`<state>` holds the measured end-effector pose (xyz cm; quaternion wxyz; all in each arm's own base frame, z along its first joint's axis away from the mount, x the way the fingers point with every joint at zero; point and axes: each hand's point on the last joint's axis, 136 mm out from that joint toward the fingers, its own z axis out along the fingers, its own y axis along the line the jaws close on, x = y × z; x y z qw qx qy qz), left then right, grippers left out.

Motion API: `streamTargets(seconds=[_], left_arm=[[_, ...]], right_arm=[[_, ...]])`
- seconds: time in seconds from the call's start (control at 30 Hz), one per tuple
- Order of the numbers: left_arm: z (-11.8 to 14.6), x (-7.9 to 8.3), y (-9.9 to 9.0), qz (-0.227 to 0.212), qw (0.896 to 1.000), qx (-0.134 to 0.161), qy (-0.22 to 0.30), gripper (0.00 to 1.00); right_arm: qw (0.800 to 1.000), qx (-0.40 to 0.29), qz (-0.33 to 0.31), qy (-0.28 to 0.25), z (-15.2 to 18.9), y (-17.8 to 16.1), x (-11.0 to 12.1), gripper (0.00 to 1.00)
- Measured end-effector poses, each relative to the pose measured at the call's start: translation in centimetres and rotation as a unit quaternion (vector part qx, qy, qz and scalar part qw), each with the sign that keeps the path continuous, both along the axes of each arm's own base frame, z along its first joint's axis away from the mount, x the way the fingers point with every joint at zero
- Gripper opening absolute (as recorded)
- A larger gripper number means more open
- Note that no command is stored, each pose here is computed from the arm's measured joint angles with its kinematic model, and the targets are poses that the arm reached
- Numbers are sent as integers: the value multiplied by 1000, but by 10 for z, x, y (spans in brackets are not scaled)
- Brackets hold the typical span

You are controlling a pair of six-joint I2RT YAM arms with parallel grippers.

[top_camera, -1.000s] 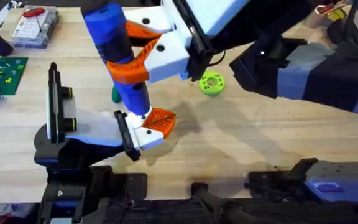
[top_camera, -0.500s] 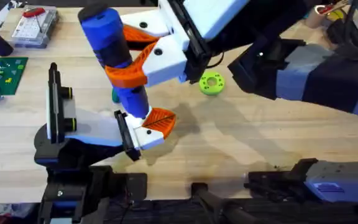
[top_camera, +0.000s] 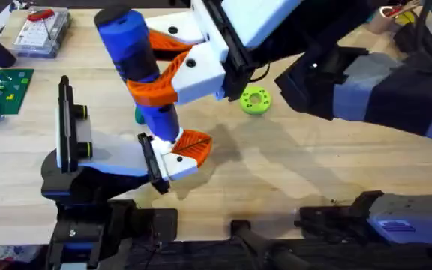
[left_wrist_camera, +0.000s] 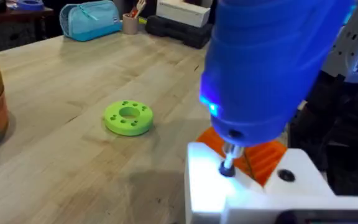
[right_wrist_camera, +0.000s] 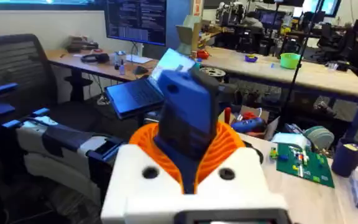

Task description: Pick up the gripper from the table and insert it into the empty holder that is missing its gripper. Then pick up a screw, insert it into the mounting hole, and use the screwdriver to tighten it. Finally, clean up the table by picking up the vegetable and placing it into the bucket.

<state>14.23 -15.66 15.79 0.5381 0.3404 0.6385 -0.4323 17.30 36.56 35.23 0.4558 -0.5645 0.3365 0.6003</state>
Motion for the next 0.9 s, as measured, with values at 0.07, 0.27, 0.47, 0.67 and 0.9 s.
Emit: streamTargets(seconds=[0.07,0.27,0.47,0.67,0.9], left_arm=[[0,0,0,0,1000,0,0,10],[0,0,0,0,1000,0,0,10],[0,0,0,0,1000,0,0,10],[0,0,0,0,1000,0,0,10],[0,0,0,0,1000,0,0,10]], right_arm=[[1000,0,0,0,0,0,0,54],[1000,-1,0,1,-1,0,0,55],[1000,-11,-1,8,-5,1,2,56],[1000,-11,-2,7,-6,1,2,54],[1000,-10,-2,6,-6,1,2,55]])
